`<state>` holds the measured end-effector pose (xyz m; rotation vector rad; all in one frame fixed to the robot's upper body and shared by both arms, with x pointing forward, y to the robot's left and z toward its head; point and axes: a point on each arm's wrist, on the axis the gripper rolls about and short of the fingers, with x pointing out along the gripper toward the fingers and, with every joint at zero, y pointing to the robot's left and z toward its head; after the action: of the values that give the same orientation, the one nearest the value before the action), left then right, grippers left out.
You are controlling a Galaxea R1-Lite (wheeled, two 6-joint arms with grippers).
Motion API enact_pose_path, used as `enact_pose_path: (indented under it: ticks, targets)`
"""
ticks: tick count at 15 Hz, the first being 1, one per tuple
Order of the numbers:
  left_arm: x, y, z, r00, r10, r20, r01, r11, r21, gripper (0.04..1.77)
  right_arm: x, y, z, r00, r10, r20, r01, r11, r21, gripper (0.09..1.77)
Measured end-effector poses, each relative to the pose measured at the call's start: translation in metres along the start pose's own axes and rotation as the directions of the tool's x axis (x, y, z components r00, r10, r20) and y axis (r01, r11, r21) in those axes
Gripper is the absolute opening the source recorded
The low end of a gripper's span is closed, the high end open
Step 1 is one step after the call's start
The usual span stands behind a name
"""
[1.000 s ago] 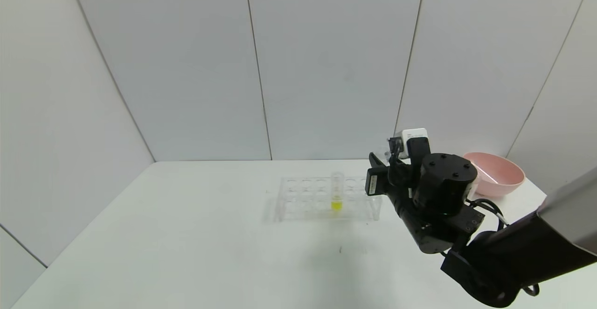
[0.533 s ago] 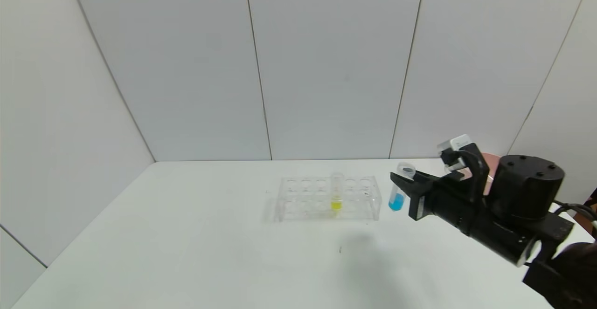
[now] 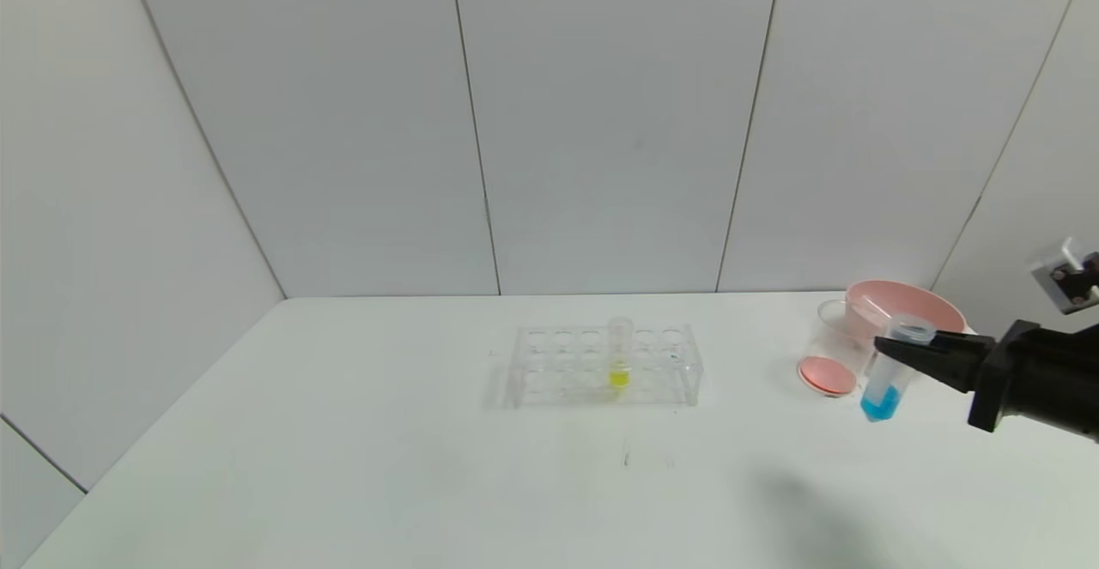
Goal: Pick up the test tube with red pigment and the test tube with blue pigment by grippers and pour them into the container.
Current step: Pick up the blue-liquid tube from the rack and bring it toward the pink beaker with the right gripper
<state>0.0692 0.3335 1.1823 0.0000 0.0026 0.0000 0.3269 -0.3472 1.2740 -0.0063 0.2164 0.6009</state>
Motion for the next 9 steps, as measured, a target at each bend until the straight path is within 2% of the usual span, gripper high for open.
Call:
enact_pose_path:
  ticks: [2,5,9]
  targets:
    - [0.0,0.0,0.0,1.0,0.0,0.0,0.0,1.0,0.0,1.76,-0.021,-0.022,0.005,1.0,-0.022,0.002,0.022,0.998,-0.056,0.49]
    - [0.0,0.0,0.0,1.0,0.0,0.001,0.0,1.0,0.0,1.76,-0.031,-0.053,0.015,0.996,-0.077,-0.04,0.07,0.988,-0.139,0.49]
    - [0.0,0.0,0.0,1.0,0.0,0.001,0.0,1.0,0.0,1.76,-0.026,-0.083,0.026,0.987,-0.082,-0.137,0.047,0.969,-0.243,0.49]
